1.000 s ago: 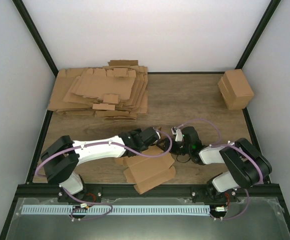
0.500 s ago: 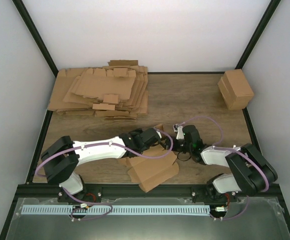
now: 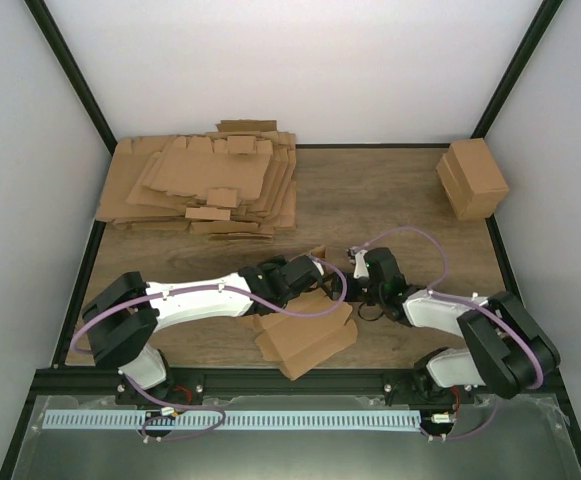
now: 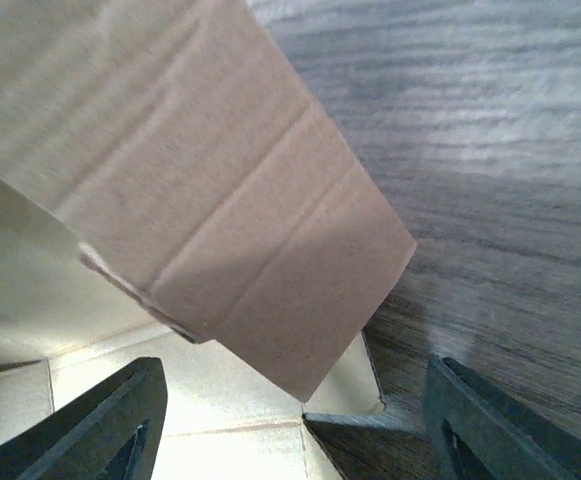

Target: Fold the paper box

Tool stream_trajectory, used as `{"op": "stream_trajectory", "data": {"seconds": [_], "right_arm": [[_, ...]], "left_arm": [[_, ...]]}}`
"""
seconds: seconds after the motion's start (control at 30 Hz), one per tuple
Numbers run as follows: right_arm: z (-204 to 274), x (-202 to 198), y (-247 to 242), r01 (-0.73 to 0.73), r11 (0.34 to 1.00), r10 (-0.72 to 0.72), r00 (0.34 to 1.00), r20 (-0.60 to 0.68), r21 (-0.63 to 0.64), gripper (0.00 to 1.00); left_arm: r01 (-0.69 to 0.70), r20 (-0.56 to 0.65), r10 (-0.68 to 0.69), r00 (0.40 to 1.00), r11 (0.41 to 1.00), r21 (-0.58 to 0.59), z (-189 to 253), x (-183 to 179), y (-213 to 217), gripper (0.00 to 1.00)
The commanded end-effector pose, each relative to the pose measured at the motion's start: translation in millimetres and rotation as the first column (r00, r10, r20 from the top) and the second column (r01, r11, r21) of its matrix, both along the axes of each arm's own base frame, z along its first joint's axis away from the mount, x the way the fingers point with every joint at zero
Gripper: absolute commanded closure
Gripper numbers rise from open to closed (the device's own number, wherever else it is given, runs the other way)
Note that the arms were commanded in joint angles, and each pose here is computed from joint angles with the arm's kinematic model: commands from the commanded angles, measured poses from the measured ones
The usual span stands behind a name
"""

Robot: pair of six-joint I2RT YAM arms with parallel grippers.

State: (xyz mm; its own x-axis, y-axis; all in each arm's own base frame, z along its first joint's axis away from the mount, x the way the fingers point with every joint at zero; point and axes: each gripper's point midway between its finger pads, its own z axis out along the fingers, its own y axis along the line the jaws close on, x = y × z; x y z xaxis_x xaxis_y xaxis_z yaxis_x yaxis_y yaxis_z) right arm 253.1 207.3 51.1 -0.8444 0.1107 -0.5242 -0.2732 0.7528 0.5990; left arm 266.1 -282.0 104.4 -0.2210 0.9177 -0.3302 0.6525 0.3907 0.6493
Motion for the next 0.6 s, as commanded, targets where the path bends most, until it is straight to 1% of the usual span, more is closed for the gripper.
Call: {"op": "stream_trajectory", "data": {"seconds": [0.0,0.1,0.23,0.3,0.43,0.57], "right_arm": [[4.5,4.3,13.7,-0.063,0.998,0.063,0.998,-0.006,0.032,0.27],[6.7,1.9,22.4,-0.106,0.992,0.107,0.994,-0.013,0.071,0.29],[25.7,-4.8,37.0,-0.194,0.968,0.19,0.981,0.04,0.16,0.38],[33.6,-7.2,40.5,-0.225,0.957,0.215,0.974,0.07,0.183,0.42],[37.1,-11.0,44.5,-0.27,0.945,0.259,0.962,0.083,0.187,0.5],[30.8,-11.4,41.9,-0.26,0.95,0.251,0.965,0.073,0.171,0.53]], "left_arm": [[0.007,0.039,-0.006,0.999,0.999,-0.038,16.0,3.7,-10.4,0.96],[0.01,0.04,-0.008,0.999,0.999,-0.04,16.8,2.7,-11.1,0.96],[0.011,0.039,-0.01,0.999,0.999,-0.037,15.7,1.8,-11.6,0.96],[0.013,0.037,-0.012,0.999,0.999,-0.033,14.9,0.9,-11.8,0.96],[0.015,0.039,-0.013,0.999,0.999,-0.034,16.0,1.2,-13.2,0.96],[0.021,0.041,-0.019,0.999,0.999,-0.037,17.0,0.3,-15.6,0.96]]}}
